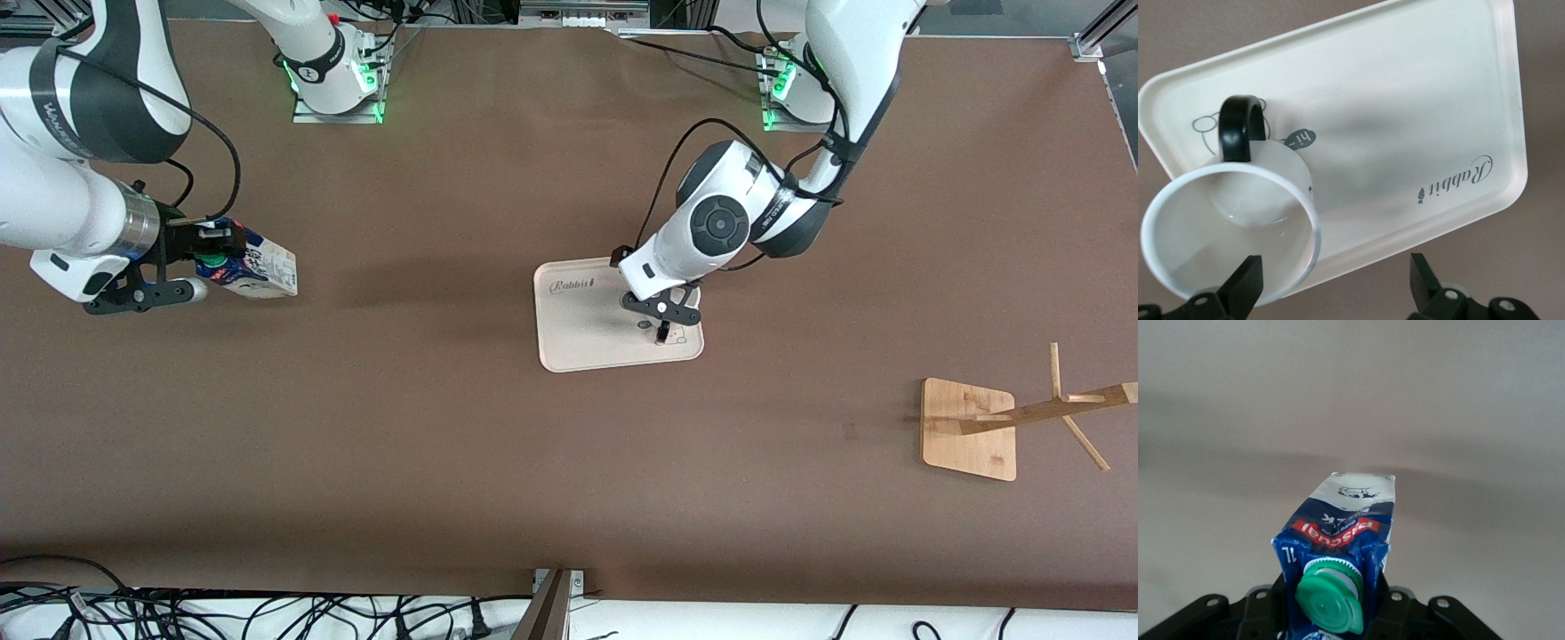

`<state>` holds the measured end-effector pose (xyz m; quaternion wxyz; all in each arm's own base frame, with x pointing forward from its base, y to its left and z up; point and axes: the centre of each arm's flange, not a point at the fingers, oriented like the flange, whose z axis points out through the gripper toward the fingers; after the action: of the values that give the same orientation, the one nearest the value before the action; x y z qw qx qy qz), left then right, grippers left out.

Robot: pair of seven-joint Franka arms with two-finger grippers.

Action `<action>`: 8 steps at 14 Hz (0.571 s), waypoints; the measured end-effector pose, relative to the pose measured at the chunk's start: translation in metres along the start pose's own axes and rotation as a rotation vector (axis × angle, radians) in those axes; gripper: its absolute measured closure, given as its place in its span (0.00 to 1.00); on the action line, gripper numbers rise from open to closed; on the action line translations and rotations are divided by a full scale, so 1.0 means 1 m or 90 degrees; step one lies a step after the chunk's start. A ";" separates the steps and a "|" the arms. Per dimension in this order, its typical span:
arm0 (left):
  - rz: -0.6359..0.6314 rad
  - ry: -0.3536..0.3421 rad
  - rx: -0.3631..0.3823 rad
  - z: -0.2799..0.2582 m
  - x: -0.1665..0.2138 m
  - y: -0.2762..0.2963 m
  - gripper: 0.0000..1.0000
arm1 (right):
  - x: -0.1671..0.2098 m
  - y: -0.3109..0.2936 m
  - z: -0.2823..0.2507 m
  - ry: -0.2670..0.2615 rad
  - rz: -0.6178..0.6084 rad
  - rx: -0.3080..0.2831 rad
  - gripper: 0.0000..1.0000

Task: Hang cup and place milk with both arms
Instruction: 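Carry the carton aside with the right gripper while the left gripper lifts the mug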

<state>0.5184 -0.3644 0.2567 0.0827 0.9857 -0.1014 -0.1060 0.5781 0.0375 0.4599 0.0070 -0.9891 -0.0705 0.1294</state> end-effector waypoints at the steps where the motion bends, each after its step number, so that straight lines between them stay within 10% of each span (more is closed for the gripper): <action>1: 0.009 0.003 0.011 0.003 0.001 -0.001 0.04 | -0.001 0.004 0.011 -0.001 0.005 0.002 0.54; 8: 0.038 0.001 0.050 0.016 0.001 -0.006 0.76 | -0.006 0.018 0.068 0.020 0.020 0.006 0.54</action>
<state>0.5163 -0.3613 0.2404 0.0471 0.9849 -0.1345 -0.0986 0.5576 0.0182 0.3951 0.0111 -0.9918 -0.0545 0.1147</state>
